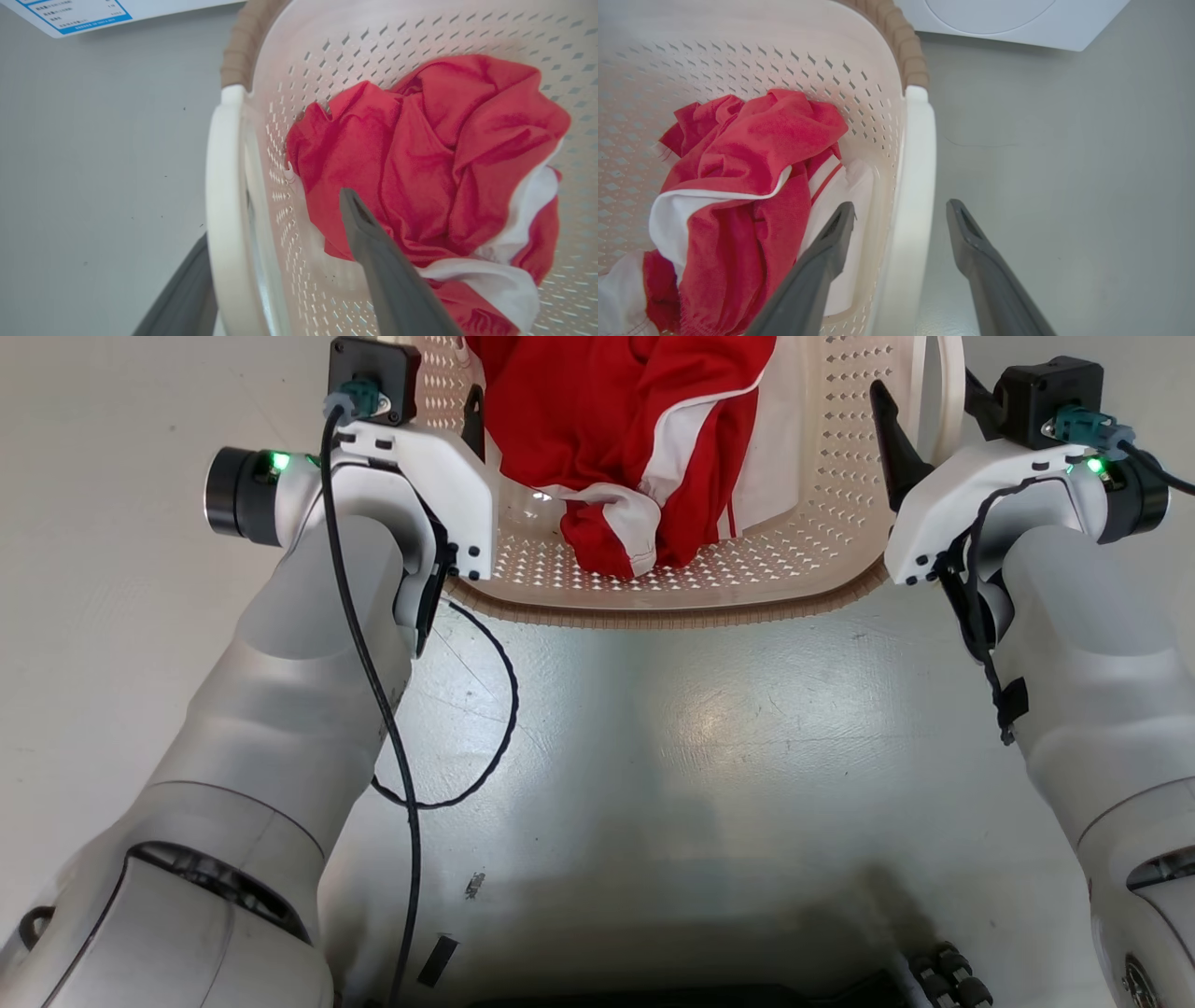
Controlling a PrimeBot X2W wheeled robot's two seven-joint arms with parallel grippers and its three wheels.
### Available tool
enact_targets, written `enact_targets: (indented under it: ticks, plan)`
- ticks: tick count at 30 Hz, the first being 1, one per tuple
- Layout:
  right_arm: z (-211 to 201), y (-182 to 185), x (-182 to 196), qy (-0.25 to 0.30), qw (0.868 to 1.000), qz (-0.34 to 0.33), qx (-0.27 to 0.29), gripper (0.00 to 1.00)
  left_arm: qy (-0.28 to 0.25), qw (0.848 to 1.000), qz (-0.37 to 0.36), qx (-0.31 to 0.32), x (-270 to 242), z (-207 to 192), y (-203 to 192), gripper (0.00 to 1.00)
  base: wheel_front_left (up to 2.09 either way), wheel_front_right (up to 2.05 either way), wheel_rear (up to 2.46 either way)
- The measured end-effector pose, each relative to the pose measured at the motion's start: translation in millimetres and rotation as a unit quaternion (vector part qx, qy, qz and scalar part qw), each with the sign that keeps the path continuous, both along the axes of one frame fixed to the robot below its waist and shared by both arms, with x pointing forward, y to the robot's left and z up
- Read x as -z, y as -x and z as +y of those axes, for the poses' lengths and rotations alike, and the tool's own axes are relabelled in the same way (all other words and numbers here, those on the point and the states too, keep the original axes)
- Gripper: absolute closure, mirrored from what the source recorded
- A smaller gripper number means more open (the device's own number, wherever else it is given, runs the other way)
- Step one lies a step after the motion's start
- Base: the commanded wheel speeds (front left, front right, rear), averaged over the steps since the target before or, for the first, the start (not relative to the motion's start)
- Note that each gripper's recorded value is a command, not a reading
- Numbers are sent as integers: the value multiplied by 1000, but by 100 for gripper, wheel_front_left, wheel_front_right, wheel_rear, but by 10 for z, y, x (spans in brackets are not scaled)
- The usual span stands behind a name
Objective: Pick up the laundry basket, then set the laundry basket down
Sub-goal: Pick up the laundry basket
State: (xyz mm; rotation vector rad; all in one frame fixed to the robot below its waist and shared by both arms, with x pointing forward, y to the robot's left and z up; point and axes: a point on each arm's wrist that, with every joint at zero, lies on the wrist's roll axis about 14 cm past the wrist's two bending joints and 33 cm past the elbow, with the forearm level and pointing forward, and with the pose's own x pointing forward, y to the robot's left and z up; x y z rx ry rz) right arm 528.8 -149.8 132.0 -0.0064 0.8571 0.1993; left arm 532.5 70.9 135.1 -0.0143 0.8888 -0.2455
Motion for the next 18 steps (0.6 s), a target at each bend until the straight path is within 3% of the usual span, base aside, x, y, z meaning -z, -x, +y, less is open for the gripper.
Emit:
enact_targets:
  ticks: [15,16,17,18]
  plan:
    - [44,-18,5,-5,1000,9,5,0,-8,1000,14,12,40,-18,27,0,0,0,0]
    - [42,-8,14,-5,1000,11,6,26,-7,1000,15,12,45,-20,32,1,0,0,0]
    - [40,-1,19,-6,1000,12,8,100,-8,1000,16,13,50,-23,37,62,0,0,0]
    - [36,18,35,-4,1000,19,8,100,-10,1000,20,16,62,-23,50,100,0,0,0]
